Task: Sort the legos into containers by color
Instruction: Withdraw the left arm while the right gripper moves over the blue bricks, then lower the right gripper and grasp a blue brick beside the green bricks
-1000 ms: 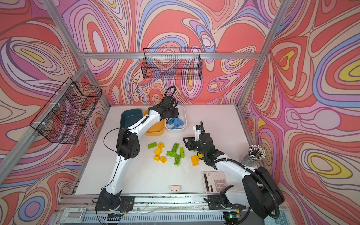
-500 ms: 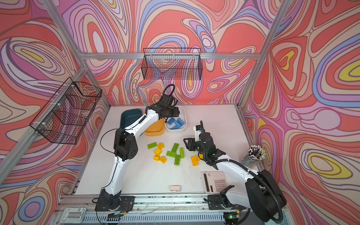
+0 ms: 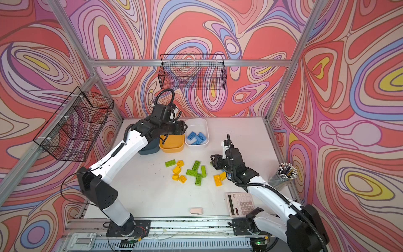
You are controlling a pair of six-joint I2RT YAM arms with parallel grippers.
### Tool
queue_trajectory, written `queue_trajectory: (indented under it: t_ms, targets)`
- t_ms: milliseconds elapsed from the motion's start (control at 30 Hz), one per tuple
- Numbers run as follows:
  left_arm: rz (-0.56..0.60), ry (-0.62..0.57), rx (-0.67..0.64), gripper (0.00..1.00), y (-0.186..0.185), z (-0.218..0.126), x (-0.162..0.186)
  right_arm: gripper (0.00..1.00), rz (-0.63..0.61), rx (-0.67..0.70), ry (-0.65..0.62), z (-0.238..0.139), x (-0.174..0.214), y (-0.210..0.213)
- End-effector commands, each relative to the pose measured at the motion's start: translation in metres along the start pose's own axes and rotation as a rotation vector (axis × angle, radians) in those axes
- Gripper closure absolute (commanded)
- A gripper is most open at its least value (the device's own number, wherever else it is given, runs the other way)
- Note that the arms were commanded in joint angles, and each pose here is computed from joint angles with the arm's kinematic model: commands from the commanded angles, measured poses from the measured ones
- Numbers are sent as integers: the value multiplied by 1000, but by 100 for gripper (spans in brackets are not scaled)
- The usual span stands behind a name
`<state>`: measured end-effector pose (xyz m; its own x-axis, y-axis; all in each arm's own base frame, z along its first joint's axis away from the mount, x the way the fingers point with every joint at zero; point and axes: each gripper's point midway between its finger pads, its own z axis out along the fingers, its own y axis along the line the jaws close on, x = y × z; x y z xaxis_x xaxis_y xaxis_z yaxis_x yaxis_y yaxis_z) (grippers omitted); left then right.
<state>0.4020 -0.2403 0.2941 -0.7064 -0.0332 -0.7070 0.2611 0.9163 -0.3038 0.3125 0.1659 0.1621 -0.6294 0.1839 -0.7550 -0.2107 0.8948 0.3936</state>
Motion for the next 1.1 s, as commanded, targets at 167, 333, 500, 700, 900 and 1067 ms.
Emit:
queue_trajectory:
  t_ms: [167,333,500,700,900,1067]
  targets:
    - [51,-2,-104,30,40,-65,54,41,-39,279,69,7,8,-52]
    - [8,-106,-115,5,60,-92,80,40,-39,363,121,14,21,-72]
    - [12,-113,-124,0,66,-101,90,35,16,424,174,14,35,-91]
    - [26,-105,-78,0,58,-105,96,10,121,495,150,-5,39,-112]
    - [27,-107,-36,0,50,-111,95,2,312,542,165,-5,53,-120]
    - [33,-128,-27,0,49,-119,92,2,386,611,183,4,63,-130]
